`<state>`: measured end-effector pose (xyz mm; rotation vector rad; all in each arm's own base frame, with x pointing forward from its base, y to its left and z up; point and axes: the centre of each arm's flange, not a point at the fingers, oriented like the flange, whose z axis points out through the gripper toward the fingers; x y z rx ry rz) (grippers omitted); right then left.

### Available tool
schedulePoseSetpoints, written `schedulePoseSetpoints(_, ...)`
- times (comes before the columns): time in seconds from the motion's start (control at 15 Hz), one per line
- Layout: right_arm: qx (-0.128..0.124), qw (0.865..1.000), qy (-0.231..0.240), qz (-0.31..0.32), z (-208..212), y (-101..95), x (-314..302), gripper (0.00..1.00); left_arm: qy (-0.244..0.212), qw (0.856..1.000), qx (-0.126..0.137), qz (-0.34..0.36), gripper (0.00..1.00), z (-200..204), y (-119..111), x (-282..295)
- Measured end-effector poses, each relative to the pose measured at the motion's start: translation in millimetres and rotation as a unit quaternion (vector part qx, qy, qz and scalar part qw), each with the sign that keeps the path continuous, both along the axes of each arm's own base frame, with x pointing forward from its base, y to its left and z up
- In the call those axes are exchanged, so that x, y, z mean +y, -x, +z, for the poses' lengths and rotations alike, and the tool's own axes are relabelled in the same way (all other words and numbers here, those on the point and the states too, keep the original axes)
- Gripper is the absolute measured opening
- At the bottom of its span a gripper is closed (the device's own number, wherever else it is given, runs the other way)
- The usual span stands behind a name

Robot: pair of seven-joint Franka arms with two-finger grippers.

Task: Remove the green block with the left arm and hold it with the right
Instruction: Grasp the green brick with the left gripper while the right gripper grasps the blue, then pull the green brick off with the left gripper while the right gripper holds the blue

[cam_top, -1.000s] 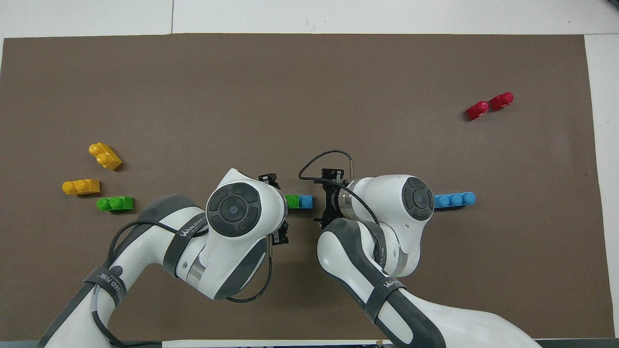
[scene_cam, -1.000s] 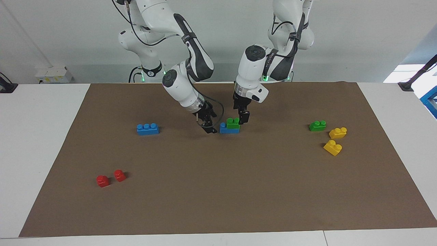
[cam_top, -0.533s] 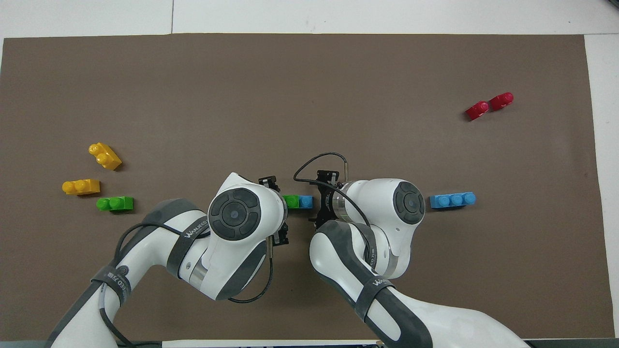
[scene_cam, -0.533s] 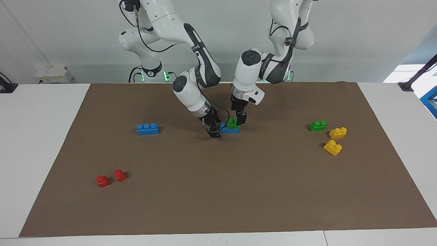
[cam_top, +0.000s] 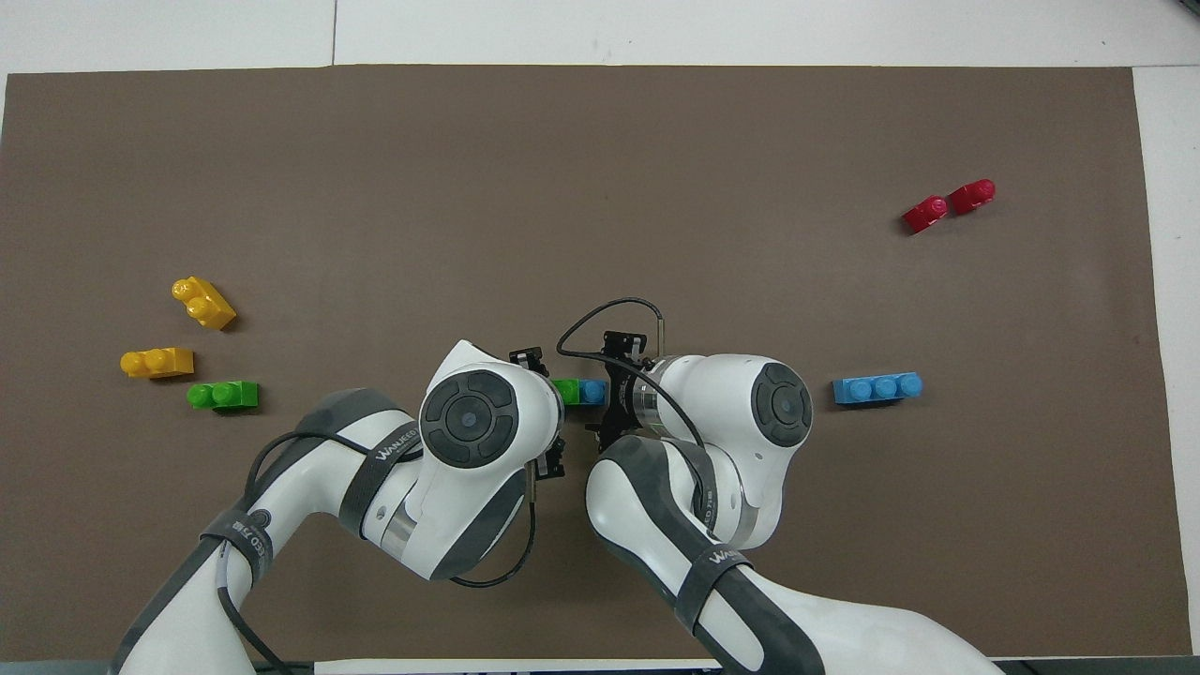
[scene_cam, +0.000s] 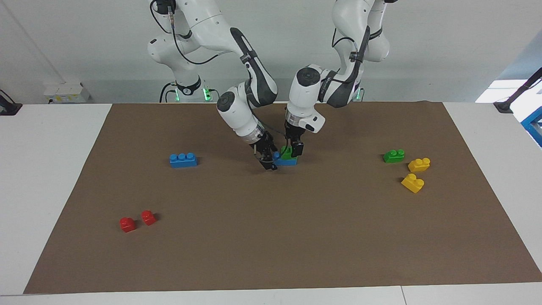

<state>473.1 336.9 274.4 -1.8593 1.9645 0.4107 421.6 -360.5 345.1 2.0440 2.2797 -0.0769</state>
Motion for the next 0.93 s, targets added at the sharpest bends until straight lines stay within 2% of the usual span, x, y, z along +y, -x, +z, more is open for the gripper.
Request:
schedulePoseSetpoints(0.2, -0.002, 1.000, 0.002, 0.001, -2.6, 0.2, 3.6, 1.00, 0.000, 1.000, 0.000, 0.000, 1.00, 0.0, -0.3, 0.2)
schedulePoseSetpoints(0.27, -0.002, 1.000, 0.002, 0.001, -3.1, -0.1, 4.0, 0.91, 0.000, 1.000, 0.000, 0.000, 1.00, 0.0, -0.3, 0.3)
schedulePoseSetpoints(0.4, -0.006, 1.000, 0.002, 0.008, -2.6, 0.4, 5.9, 0.87, 0.000, 1.000, 0.000, 0.001, 1.00, 0.0, -0.6, 0.6)
schedulePoseSetpoints(0.67, -0.012, 1.000, 0.003, 0.021, -2.6, 0.9, 6.8, 0.42, 0.000, 1.000, 0.000, 0.002, 1.00, 0.0, -1.4, 1.5)
schedulePoseSetpoints(0.73, -0.013, 1.000, 0.003, 0.021, -2.4, 0.7, 6.7, 0.35, 0.000, 1.000, 0.000, 0.002, 1.00, 0.0, -1.5, 1.7)
schedulePoseSetpoints(0.93, -0.013, 1.000, 0.003, 0.021, -2.5, 0.6, 6.6, 0.35, 0.000, 1.000, 0.000, 0.002, 1.00, 0.0, -1.7, 1.9)
